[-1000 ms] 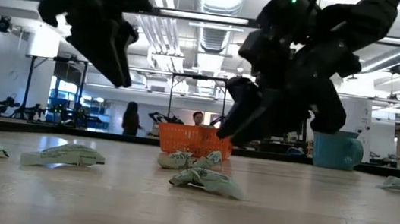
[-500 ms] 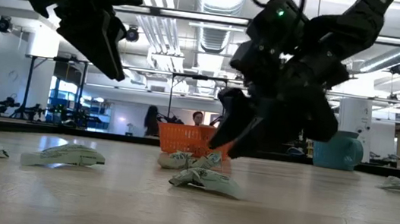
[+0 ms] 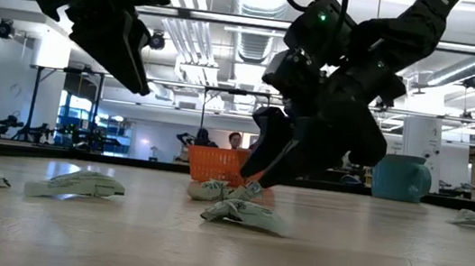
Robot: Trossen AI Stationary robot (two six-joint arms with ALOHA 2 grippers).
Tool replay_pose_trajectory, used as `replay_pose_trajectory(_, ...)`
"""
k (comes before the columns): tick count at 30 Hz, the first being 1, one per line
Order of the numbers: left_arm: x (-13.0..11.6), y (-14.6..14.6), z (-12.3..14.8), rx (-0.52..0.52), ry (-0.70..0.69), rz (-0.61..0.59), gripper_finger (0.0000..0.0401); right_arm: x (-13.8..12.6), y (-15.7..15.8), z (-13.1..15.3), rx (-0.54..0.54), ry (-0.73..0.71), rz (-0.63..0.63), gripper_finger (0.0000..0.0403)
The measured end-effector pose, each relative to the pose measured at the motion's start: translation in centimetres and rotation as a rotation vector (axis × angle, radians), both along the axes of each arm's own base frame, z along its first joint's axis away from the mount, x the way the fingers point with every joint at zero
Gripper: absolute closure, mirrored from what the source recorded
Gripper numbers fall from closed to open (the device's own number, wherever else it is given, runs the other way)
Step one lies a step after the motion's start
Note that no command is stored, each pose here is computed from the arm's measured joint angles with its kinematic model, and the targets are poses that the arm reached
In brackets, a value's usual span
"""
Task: Pick and place items into bin
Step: Put the stevia packet into the orange bin
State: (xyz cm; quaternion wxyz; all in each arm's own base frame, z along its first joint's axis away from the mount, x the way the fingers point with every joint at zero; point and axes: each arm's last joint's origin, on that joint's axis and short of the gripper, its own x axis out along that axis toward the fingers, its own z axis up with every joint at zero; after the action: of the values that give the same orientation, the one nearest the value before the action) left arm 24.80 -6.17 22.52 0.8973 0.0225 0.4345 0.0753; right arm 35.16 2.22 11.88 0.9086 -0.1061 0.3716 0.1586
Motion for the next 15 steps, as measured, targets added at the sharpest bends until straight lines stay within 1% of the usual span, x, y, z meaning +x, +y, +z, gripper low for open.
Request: replay_pose_trajectory(15, 0.11, -0.02, 0.08, -0.001, -0.015, 0.001, 0.0253, -0.04, -0.03, -0.09, 0.001, 0.0, -0.004, 0.0168)
